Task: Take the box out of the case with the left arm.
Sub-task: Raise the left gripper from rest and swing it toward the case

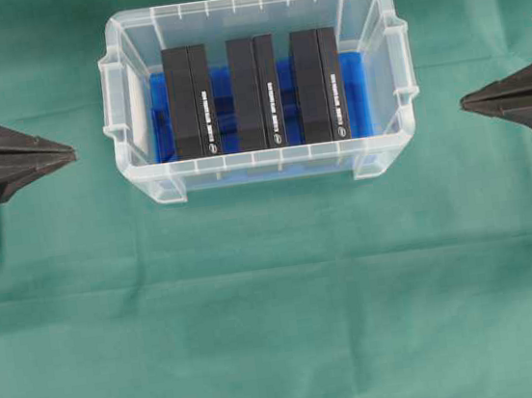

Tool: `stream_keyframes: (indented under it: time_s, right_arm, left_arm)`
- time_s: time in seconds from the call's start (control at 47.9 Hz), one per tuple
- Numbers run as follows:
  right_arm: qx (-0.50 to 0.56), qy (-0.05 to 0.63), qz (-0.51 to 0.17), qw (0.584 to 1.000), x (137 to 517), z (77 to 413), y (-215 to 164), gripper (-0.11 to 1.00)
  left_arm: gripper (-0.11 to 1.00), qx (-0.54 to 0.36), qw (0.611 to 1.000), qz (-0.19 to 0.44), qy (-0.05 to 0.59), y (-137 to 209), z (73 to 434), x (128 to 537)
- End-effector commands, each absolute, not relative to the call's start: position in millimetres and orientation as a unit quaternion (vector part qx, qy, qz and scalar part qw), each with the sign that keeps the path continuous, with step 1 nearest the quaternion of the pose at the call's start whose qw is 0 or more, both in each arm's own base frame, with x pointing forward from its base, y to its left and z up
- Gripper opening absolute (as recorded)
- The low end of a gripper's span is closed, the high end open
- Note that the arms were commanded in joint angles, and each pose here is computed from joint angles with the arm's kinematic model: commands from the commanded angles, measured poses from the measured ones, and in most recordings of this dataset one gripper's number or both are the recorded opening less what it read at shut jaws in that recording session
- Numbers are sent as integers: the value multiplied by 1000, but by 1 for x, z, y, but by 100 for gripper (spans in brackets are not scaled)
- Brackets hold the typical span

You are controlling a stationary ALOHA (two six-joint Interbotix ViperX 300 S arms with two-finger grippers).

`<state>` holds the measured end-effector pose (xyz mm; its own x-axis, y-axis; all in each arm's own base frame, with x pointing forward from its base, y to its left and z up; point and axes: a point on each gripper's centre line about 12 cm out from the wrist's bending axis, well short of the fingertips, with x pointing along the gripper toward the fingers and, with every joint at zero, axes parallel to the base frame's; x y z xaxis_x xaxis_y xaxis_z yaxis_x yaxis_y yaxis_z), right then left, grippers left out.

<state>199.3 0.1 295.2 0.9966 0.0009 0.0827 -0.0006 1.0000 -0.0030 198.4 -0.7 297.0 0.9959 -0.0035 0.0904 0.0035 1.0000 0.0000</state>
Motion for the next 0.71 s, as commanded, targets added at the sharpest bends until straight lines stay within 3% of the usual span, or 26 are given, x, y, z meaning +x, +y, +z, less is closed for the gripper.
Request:
stream_keyframes:
  time_s: [0.0, 0.293, 0.522, 0.69]
  right_arm:
    - [0, -42, -1, 999, 202, 299, -1, 1]
    - [1, 42, -2, 999, 211, 314, -1, 1]
    - [16, 21, -2, 1000, 209, 359, -1, 1]
    - [36, 11, -4, 999, 210, 394, -1, 1]
  left_arm:
    - [2, 5, 998, -3, -60, -1, 307, 199]
    - [2, -3, 998, -4, -57, -1, 313, 196]
    - [2, -29, 997, -8, -70, -2, 345, 194]
    - [2, -42, 998, -7, -38, -2, 384, 194]
